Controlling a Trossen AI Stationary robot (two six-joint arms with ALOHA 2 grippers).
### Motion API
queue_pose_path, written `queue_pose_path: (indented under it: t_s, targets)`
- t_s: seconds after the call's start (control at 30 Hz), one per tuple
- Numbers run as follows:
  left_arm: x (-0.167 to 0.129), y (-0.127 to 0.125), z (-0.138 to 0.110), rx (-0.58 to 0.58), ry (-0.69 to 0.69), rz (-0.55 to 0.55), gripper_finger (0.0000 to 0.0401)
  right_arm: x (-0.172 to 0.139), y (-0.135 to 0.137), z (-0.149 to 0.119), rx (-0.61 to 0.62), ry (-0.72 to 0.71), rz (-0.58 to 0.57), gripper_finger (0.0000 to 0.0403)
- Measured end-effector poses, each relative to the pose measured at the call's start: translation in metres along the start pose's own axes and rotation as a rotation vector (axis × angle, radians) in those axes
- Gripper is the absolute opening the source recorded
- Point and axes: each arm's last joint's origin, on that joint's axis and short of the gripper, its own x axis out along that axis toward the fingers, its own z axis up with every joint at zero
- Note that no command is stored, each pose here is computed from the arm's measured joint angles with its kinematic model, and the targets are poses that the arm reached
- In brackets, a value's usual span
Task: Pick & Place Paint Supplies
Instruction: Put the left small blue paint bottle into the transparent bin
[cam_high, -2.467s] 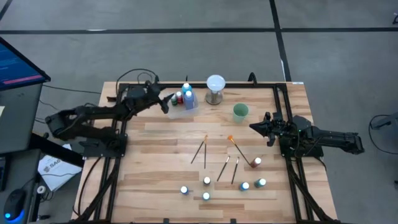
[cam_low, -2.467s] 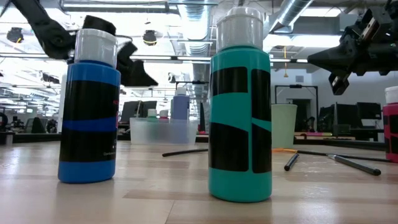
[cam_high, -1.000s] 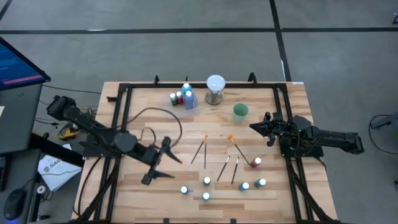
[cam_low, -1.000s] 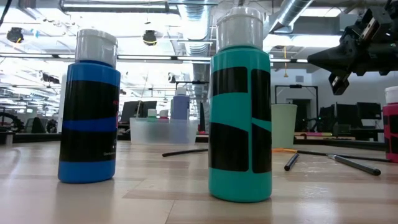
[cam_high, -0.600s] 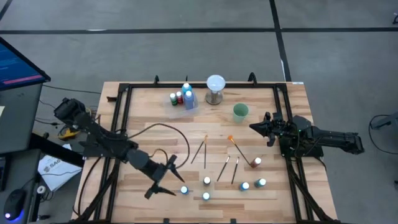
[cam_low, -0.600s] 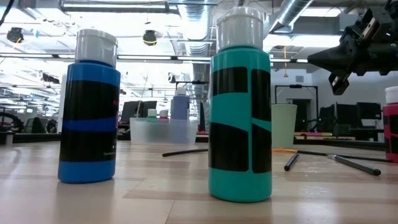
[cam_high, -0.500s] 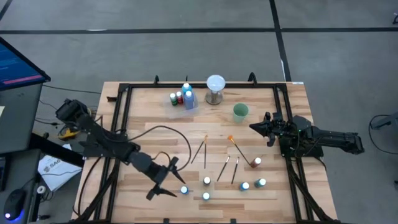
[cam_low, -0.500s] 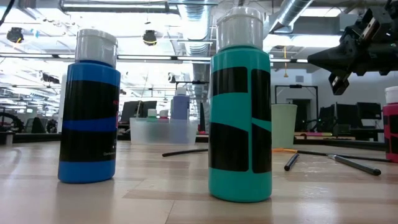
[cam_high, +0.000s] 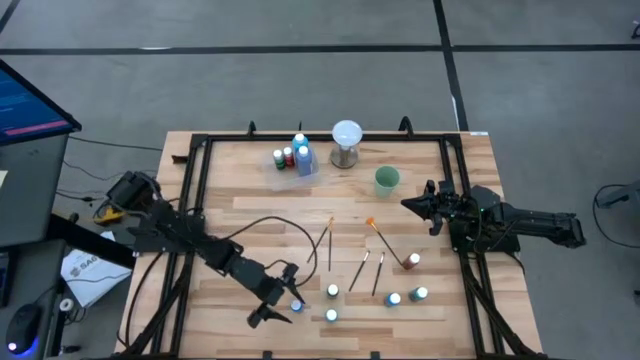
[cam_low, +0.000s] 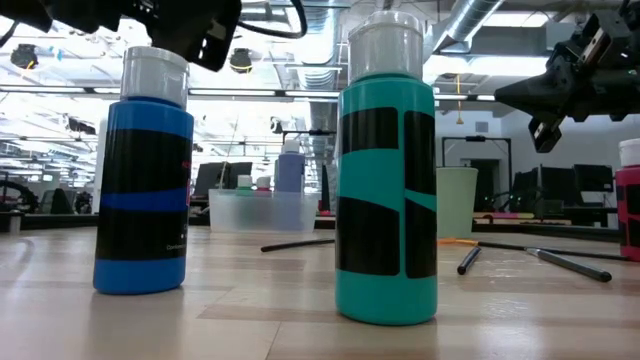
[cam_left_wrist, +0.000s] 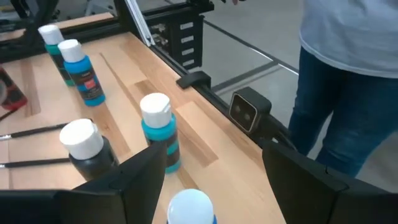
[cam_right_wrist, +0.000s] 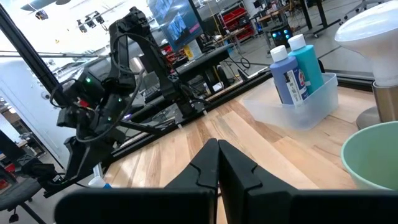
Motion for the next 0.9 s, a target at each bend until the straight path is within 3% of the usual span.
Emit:
queue_pose_path:
  t_s: [0.23,0.57,0.9]
  targets:
    - [0.008,0.001,-0.016,-0.005,0.038,0.001,0.0263,0.0,0.0,0.0,0.0,0.0,0.0,0.0]
    - [0.001,0.003,-0.032,-0.056,-0.053,0.011,0.0263,0.0,0.0,0.0,0.0,0.0,0.0,0.0]
    - [-0.004,0.009,-0.04,-0.038,-0.055,0.031,0.0261,0.0,0.0,0.0,0.0,0.0,-0.001,0.0]
